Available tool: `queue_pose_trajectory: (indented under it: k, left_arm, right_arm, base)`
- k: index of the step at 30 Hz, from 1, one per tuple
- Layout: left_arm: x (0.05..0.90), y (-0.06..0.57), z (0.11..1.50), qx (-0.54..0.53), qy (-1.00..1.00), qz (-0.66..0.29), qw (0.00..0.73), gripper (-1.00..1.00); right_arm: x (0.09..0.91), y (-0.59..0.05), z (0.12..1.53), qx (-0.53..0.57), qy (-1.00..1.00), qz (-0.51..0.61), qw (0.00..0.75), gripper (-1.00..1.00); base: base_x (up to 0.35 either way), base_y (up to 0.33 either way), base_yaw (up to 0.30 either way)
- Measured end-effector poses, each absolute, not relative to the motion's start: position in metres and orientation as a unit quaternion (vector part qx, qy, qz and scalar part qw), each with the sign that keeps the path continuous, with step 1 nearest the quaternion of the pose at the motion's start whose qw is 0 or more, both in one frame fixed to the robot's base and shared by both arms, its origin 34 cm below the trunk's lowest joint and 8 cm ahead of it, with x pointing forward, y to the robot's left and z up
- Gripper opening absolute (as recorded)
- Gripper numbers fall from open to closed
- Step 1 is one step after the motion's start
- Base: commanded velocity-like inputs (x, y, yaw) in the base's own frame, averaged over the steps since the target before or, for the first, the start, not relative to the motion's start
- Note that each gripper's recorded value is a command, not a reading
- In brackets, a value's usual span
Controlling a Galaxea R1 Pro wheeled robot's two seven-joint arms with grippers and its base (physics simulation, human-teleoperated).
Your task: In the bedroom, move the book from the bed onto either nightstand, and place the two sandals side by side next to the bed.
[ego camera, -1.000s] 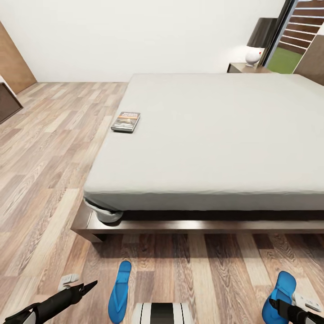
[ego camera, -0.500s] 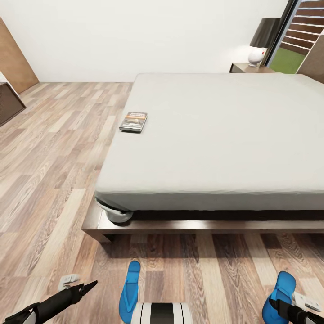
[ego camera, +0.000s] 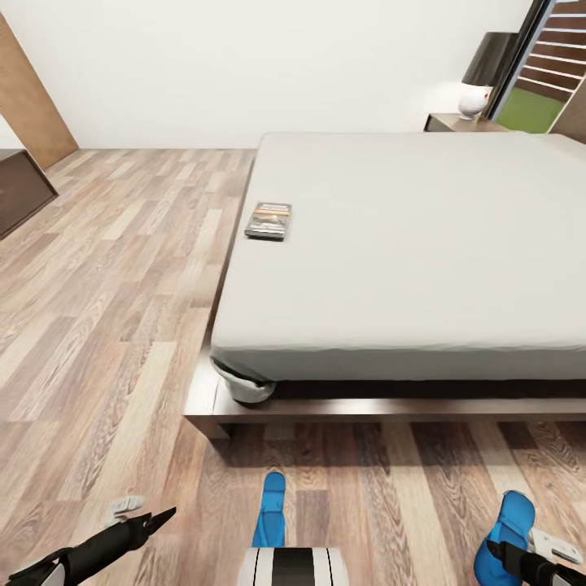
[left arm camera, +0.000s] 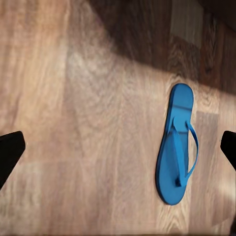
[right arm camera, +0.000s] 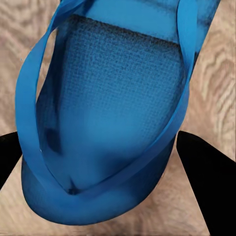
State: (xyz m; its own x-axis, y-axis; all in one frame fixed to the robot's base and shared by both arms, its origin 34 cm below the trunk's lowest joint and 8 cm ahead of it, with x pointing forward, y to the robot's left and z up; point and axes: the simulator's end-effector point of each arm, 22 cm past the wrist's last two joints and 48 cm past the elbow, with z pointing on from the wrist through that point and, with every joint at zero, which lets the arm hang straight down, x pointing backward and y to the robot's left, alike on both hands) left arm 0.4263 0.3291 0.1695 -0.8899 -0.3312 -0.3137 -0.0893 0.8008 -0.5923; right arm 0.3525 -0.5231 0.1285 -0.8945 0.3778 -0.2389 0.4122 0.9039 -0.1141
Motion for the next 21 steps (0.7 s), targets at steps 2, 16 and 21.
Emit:
queue_pose_trajectory:
  k: [2, 16, 21]
  left_arm:
    - [0.4263, 0.3291, 0.1695, -0.113, 0.926, -0.295, 0.205, 1.0]
    - [0.4261, 0.329, 0.1694, -0.113, 0.926, -0.295, 0.205, 1.0]
    - [0.4262, 0.329, 0.1694, -0.113, 0.926, -0.295, 0.205, 1.0]
  right_arm:
    - [0.3525, -0.5231, 0.1285, 0.204, 0.97, -0.081, 0.106, -1.0]
    - [0.3525, -0.5226, 0.1283, 0.203, 0.97, -0.081, 0.106, -1.0]
    - [0.3526, -0.523, 0.1285, 0.203, 0.97, -0.081, 0.106, -1.0]
  base:
    - [0.0, 0.272, 0.0]
    - [0.0, 0.272, 0.0]
    - [0.0, 0.272, 0.0]
